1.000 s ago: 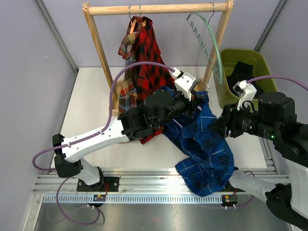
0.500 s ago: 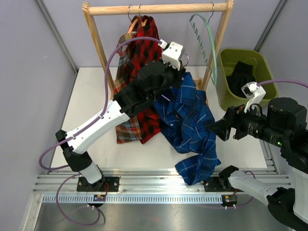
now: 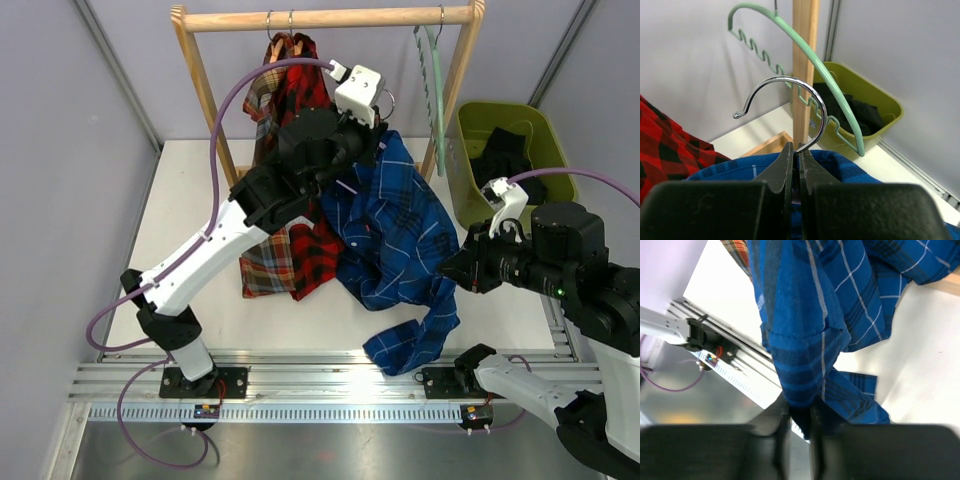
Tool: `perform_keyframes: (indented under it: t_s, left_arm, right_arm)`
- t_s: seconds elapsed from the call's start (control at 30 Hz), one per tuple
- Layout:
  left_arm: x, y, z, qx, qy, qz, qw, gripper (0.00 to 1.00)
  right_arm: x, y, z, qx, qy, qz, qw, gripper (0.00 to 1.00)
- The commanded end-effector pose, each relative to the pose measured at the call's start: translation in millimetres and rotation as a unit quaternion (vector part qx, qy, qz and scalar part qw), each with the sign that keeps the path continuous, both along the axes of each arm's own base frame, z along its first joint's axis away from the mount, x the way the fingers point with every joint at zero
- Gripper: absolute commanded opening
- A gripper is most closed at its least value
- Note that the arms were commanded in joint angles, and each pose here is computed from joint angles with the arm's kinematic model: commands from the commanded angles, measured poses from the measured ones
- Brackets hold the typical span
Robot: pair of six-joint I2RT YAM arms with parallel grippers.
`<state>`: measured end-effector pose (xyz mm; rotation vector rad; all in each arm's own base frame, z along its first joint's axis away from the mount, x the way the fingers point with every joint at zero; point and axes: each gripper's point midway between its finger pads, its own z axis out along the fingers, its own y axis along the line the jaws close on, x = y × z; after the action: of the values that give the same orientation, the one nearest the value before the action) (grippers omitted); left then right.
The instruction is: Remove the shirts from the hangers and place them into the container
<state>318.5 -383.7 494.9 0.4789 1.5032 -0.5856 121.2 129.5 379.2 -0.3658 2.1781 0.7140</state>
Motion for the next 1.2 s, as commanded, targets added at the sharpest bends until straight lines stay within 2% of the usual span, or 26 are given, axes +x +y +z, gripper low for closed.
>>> perform_keyframes:
  t_s: [0.0, 0.07, 0.2, 0.3, 0.33, 0.4, 0.7, 1.07, 1.17]
  left_arm:
    - [14.8, 26.7, 42.2, -0.034, -0.049, 0.032, 0.998, 0.0]
    - [31.6, 37.7, 39.7, -0.038, -0.045, 0.052, 0.997, 0.0]
    - [56.5, 55.2, 44.0, -0.05, -0.051, 0.076, 0.995, 0.0]
    - [64.2, 63.3, 59.3, -0.069, -0.057, 0.082, 0.993, 0.0]
    - [68.2, 61.1, 56.5, -0.068, -0.054, 0.081, 0.993, 0.0]
    - [66.9, 60.1, 61.4, -0.075, -0.056, 0.076, 0.993, 0.0]
    - [60.8, 55.8, 65.8, -0.094, -0.049, 0.056, 0.993, 0.0]
    - [41.4, 50.5, 54.8, -0.101, -0.021, 0.015, 0.995, 0.0]
    - [40.1, 47.8, 48.1, -0.099, -0.015, 0.011, 0.995, 0.0]
  right_arm:
    - [1.3, 4.7, 4.6, 0.009, -0.008, 0.01, 1.0, 0.15]
    - [-2.8, 1.9, 5.8, 0.011, -0.008, 0.008, 1.0, 0.06]
    - [-12.0, -5.4, 5.9, 0.011, -0.005, -0.001, 1.0, 0.08]
    - [-16.2, -10.5, 5.3, 0.008, -0.004, -0.007, 1.0, 0.25]
    - [-16.4, -11.5, 4.4, 0.007, -0.003, -0.01, 1.0, 0.36]
    - [-16.8, -11.7, 3.0, 0.007, -0.002, -0.01, 1.0, 0.46]
    - [-6.4, -0.6, -7.5, 0.006, 0.006, 0.004, 1.0, 0.5]
    - [14.2, 2.8, -8.0, -0.013, -0.008, -0.004, 1.0, 0.74]
    - [17.5, 3.8, -4.1, -0.015, -0.018, -0.001, 1.0, 0.75]
